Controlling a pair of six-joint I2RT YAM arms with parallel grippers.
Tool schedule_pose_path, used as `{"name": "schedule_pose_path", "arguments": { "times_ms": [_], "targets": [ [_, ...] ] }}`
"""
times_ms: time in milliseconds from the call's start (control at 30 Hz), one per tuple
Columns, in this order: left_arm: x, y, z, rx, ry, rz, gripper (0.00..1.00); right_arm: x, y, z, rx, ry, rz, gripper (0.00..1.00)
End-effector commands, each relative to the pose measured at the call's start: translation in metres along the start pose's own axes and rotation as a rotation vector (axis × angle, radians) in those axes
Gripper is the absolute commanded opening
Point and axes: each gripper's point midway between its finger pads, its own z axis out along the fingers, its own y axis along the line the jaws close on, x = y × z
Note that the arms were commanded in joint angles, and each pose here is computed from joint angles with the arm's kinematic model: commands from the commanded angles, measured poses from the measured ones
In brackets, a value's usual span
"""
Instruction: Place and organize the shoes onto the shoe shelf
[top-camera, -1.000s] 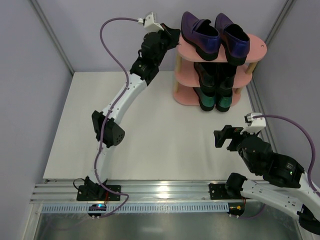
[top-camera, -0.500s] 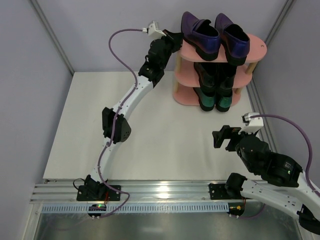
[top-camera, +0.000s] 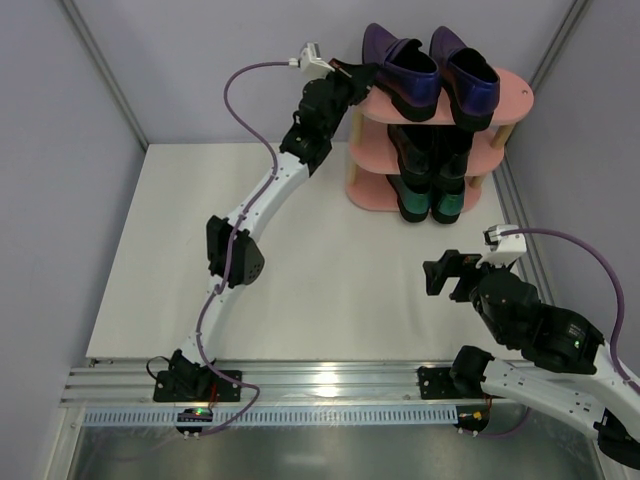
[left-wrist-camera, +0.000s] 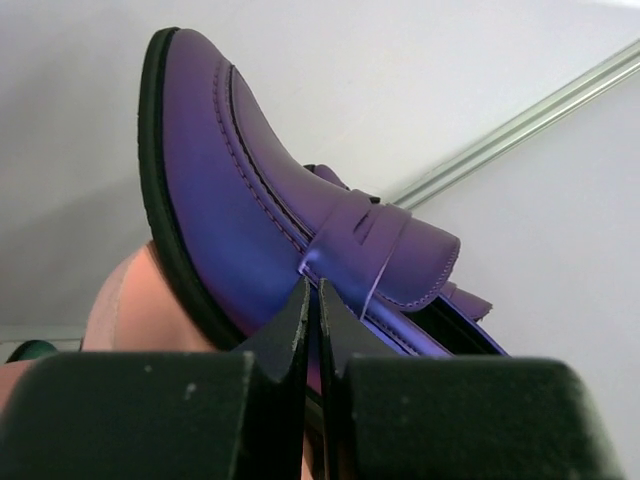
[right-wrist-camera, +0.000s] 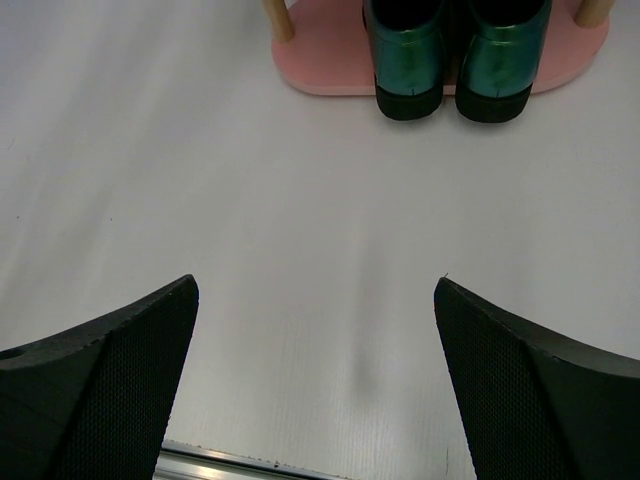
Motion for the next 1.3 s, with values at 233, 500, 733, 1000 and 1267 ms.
{"name": "schedule_pose_path", "arguments": {
  "times_ms": [233, 500, 733, 1000, 1267],
  "targets": [
    [0.045, -0.014, -0.002, 0.046, 0.090, -0.134, 0.01, -0.002, 0.008, 0.005, -0.016, -0.009, 0.010, 1.00],
    [0.067, -0.032, -0.009, 0.086, 0.156, -0.178, 0.00, -0.004, 0.009, 0.005, -0.019, -0.018, 0.014, 1.00],
    [0.087, -0.041, -0.021, 0.104, 0.253, -0.209, 0.00, -0.005, 0.010, 0.005, -0.021, -0.019, 0.013, 1.00],
    [0.094, -0.050, -0.031, 0.125, 0.339, -0.232, 0.00, -0.012, 0.013, 0.005, -0.024, -0.029, 0.013, 1.00],
    [0.038, -0.068, -0.055, 0.126, 0.330, -0.086, 0.01, -0.041, 0.003, -0.002, 0.035, -0.111, 0.027, 1.00]
  ]
}}
